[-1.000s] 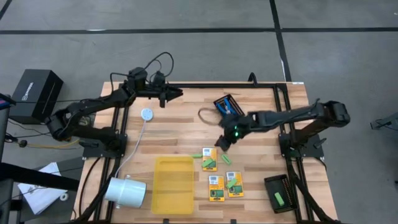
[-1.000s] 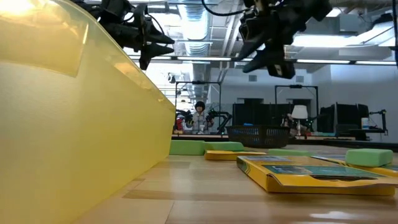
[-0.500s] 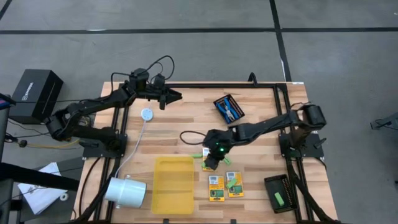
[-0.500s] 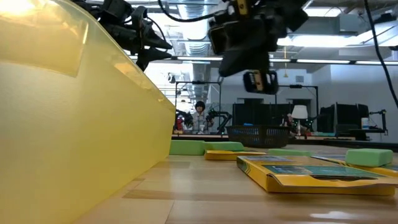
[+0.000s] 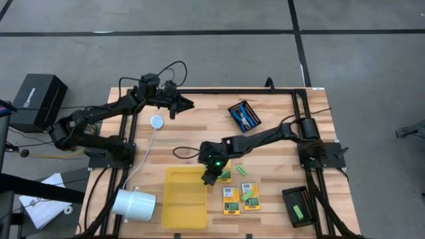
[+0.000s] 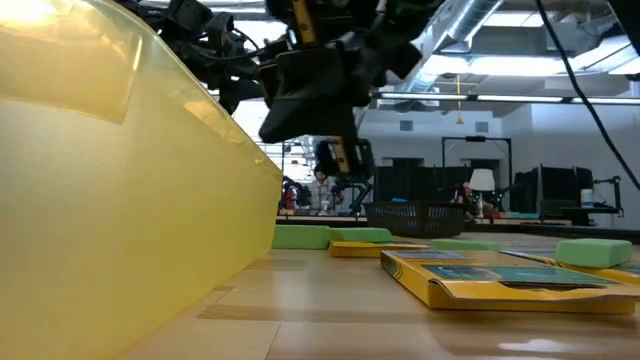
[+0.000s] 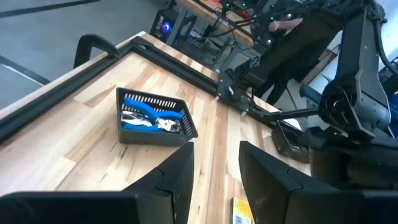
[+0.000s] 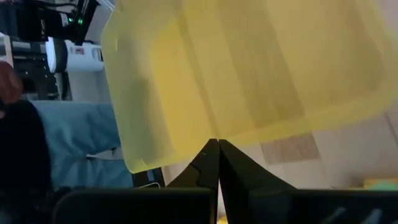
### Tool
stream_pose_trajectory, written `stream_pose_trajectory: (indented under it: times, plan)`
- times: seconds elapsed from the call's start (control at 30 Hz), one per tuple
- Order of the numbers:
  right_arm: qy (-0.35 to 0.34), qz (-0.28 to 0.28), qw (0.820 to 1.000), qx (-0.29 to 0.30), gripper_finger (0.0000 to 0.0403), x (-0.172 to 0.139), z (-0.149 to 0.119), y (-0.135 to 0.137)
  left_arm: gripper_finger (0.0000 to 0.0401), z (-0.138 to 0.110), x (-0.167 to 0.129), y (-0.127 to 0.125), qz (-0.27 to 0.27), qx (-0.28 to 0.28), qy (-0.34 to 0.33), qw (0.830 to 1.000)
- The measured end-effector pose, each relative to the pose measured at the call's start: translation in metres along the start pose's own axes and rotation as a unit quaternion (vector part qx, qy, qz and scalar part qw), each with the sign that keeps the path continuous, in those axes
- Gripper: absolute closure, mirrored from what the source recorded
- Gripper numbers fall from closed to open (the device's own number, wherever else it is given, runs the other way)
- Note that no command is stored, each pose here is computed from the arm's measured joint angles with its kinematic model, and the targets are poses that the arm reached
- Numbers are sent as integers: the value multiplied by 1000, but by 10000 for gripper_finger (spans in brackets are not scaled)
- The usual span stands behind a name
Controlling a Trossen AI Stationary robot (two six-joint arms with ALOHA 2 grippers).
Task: Pick & Place School Supplies
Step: Put the green eraser into the bottom black bin
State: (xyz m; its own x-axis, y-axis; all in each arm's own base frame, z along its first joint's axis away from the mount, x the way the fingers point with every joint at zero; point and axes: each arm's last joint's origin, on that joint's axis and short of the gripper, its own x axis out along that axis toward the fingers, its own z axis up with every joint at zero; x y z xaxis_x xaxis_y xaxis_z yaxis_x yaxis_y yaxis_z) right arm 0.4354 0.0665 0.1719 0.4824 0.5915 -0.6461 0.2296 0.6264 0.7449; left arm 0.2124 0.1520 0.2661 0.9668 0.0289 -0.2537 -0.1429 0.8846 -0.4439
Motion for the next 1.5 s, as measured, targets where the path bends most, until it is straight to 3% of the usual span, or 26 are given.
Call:
stream_pose_trajectory:
  times: [0.4, 0.63, 0.87, 1.07, 1.33, 1.5]
  plan:
    - [-36, 17, 999, -16, 403, -9, 44, 4, 280, -1, 0, 0, -5, 5, 7, 1000]
    - [-11, -102, 995, -21, 403, -37, 45, -13, 280, -2, 0, 0, -4, 6, 9, 1000]
    - [-64, -126, 988, -63, 403, -104, 52, 0, 295, -30, 22, -6, -25, 10, 107, 994]
    - [-158, -129, 972, -117, 403, -192, 45, 27, 281, -48, 44, -29, -54, 9, 157, 986]
    - [-296, -143, 929, -167, 375, -310, 0, 60, 272, -64, 79, -64, -85, 25, 205, 975]
    - [-374, -163, 897, -169, 343, -362, -30, 68, 272, -76, 107, -75, -81, 20, 244, 966]
